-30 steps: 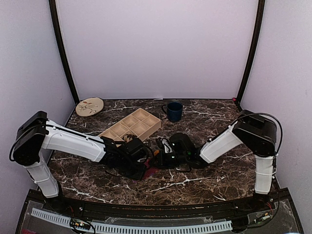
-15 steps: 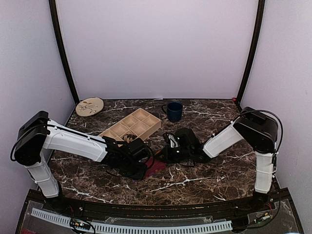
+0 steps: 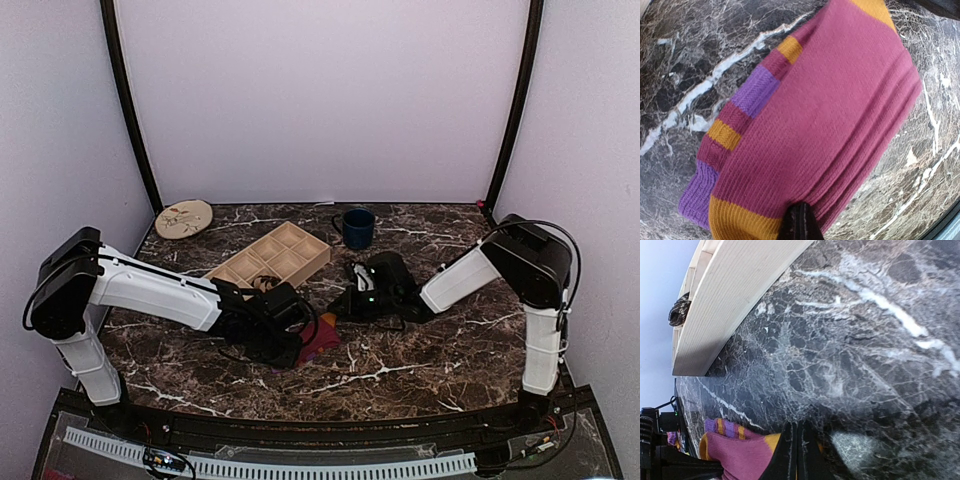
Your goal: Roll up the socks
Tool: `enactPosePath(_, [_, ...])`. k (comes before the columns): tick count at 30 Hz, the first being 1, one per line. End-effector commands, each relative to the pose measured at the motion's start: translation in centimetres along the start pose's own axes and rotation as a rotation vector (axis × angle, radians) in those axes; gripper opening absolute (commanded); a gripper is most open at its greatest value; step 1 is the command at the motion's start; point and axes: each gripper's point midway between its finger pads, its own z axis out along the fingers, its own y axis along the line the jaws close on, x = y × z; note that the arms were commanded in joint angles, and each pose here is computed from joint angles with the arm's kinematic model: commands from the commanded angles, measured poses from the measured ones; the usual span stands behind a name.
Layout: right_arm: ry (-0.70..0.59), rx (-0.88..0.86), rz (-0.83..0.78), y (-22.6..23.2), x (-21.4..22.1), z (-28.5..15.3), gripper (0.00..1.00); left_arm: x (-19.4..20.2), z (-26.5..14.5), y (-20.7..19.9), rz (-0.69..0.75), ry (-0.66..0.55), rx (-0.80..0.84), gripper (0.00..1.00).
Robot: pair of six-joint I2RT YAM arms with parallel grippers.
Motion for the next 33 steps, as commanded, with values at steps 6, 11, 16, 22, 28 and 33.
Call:
enactPosePath(6, [-0.099, 0.076, -0.047, 0.6, -1.7, -4.5, 0.17, 1.4, 0.5, 1.9, 0.051, 0.069, -0.094, 0.0])
enactPosePath(11, [-0.095, 0.07, -0.025, 1.1, 0.0, -5.8, 0.24, 0.9, 0.1, 1.4, 0.057, 0.054, -0.076, 0.0])
enactPosePath(16, [-0.079, 0.01, 0.026, 1.7, 2.7, -5.5, 0.34, 1.0, -0.2, 1.2, 0.056, 0.053, -0.059, 0.0])
enactPosePath(22, [-0.081, -0.002, 0.016, 2.8, 4.5, -5.0, 0.4, 1.7, -0.4, 1.4, 0.062, 0.071, -0.044, 0.0])
enactPosePath(28, [-0.091, 0.062, -0.128, 4.3, 3.3, -5.2, 0.39, 2.0, -0.9, 2.3, 0.066, 0.058, -0.06, 0.0])
enactPosePath(33, [-0.053, 0.09, -0.239, 5.7, 2.2, -4.0, 0.35, 1.9, -1.1, 2.3, 0.064, 0.045, -0.056, 0.0])
